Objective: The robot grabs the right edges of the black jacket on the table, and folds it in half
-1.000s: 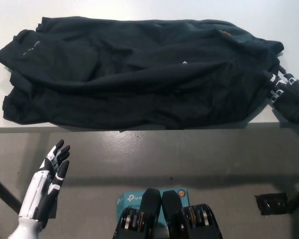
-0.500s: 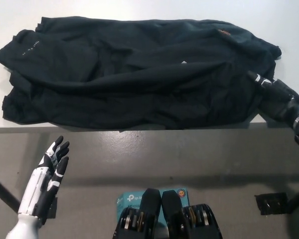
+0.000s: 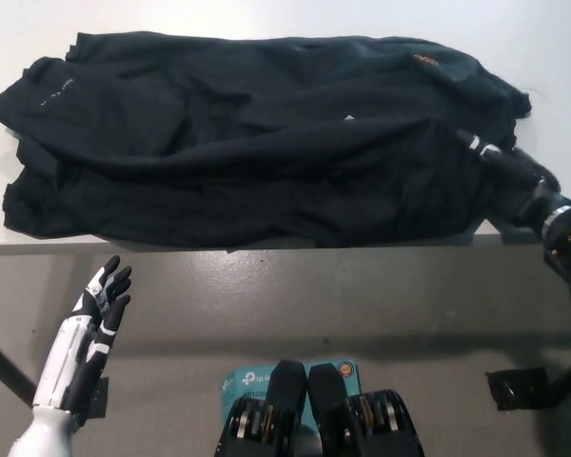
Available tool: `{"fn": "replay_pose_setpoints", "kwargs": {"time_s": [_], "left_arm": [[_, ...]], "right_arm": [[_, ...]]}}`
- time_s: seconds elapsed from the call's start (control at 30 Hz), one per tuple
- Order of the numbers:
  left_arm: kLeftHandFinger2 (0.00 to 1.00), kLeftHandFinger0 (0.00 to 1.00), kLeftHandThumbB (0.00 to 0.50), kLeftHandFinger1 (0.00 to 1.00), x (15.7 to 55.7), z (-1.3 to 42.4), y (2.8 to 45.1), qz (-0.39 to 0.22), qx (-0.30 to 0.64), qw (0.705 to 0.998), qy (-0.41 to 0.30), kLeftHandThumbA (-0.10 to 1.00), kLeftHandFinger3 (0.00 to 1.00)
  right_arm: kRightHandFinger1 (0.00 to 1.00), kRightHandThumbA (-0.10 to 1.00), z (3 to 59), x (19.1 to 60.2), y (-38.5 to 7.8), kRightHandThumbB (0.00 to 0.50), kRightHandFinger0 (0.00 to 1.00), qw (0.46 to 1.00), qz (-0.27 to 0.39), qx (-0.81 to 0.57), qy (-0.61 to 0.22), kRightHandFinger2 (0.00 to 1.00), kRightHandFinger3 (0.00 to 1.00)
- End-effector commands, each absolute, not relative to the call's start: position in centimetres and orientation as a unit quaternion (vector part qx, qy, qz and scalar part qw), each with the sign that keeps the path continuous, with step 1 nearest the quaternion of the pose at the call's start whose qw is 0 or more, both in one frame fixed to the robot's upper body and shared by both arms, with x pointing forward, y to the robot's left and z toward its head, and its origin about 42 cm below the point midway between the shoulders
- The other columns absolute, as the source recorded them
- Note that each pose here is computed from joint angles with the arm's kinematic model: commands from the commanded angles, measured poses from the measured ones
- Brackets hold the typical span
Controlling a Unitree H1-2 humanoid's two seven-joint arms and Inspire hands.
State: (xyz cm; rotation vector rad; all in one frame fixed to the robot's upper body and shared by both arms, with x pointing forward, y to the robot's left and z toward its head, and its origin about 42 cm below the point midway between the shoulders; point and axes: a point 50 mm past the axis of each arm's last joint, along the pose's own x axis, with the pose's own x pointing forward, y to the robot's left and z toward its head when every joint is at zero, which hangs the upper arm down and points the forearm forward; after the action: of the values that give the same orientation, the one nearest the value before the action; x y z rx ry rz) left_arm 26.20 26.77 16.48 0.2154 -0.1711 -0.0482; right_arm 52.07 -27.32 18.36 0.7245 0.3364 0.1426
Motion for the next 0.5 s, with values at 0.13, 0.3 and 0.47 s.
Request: {"fn": "replay_pose_setpoints", "kwargs": {"time_s": [0.13,0.3,0.47], "left_arm": [[1.0,1.0,0.084,1.0,26.8,18.4,27.2,-0.027,0.12,0.985,-0.119,0.89,1.0],[1.0,1.0,0.09,1.0,27.2,18.7,27.1,-0.029,0.122,0.984,-0.124,0.89,1.0],[1.0,1.0,0.093,1.0,27.3,18.8,27.1,-0.028,0.122,0.984,-0.123,0.91,1.0]], "right_arm": [[0.28,-0.1,26.5,56.0,-22.6,0.142,0.0,0.958,-0.054,0.27,0.076,0.8,0.27],[0.28,-0.1,26.9,56.0,-22.7,0.119,0.0,0.953,-0.063,0.289,0.071,0.74,0.37],[0.29,-0.1,27.2,56.1,-23.8,0.129,0.0,0.948,-0.083,0.302,0.062,0.74,0.34]]}}
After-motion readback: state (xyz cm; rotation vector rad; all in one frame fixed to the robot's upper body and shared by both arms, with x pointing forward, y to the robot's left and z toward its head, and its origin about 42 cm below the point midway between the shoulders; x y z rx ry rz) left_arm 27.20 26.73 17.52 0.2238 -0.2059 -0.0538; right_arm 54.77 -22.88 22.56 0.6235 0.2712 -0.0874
